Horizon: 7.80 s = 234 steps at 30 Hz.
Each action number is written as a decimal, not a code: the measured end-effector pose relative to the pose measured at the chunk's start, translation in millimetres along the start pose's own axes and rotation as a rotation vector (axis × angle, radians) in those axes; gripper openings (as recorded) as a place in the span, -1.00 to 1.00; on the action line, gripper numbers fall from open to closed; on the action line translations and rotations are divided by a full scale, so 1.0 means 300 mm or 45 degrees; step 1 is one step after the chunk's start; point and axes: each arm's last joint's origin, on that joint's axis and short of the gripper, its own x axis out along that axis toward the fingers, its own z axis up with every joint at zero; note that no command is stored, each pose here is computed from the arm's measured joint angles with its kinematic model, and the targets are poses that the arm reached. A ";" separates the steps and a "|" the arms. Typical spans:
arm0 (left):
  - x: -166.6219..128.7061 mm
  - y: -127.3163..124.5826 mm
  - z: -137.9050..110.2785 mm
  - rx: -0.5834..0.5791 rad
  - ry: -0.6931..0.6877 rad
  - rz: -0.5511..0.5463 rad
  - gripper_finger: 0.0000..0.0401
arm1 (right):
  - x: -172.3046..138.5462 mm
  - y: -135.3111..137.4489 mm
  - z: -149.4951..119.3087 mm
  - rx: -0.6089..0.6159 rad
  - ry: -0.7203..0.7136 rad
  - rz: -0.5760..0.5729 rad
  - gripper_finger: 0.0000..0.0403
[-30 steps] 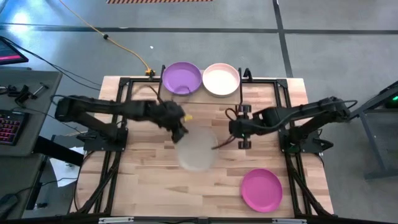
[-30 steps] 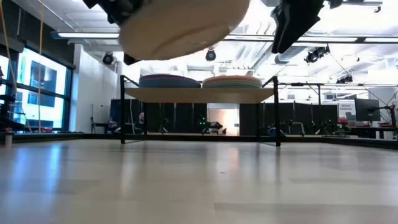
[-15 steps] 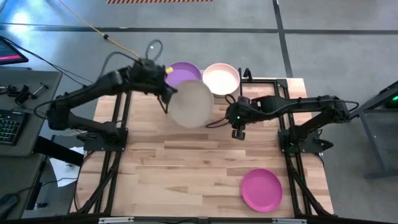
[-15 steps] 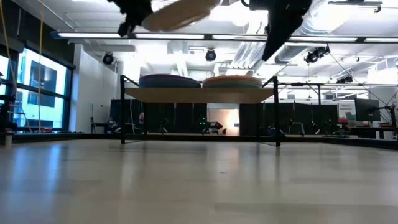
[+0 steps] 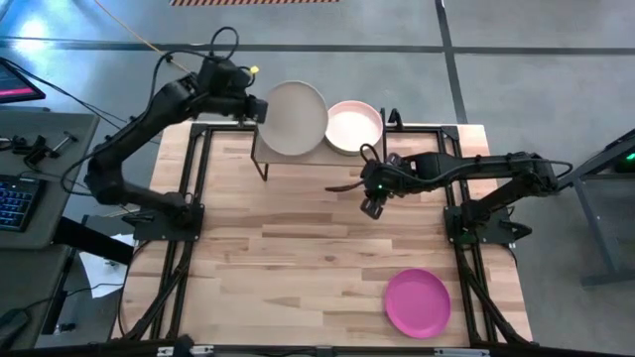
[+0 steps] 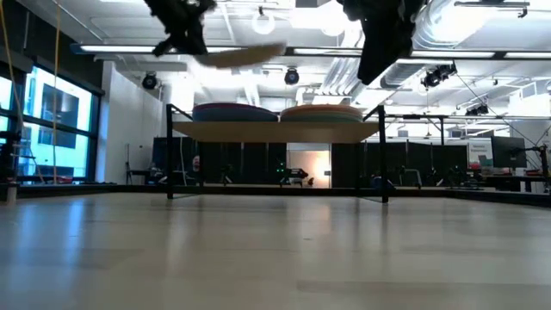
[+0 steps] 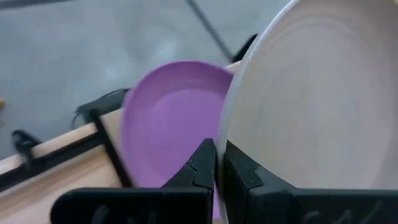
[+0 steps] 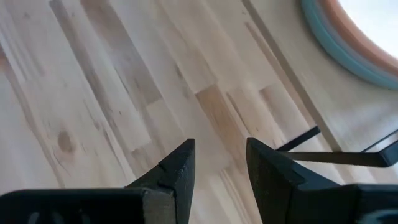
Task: Place and stack plates onto a shelf
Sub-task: Stack the light gray plate into the purple plate on the shelf, then stack the pink plate into the light gray plate on the shelf
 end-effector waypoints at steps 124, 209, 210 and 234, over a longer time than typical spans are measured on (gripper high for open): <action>0.169 0.190 -0.024 -0.266 0.444 0.152 -0.64 | -0.006 0.011 -0.016 0.009 0.018 -0.036 -0.38; -0.158 -0.260 -0.267 0.407 0.407 -0.261 -0.64 | -0.054 0.324 -0.318 -0.726 0.604 0.330 -0.38; -0.160 -0.266 -0.271 0.417 0.410 -0.269 -0.64 | -0.045 0.335 -0.326 -0.740 0.618 0.322 -0.38; -0.175 -0.302 -0.303 0.449 0.406 -0.267 -0.64 | 0.024 0.468 -0.412 -0.905 0.609 0.319 -0.38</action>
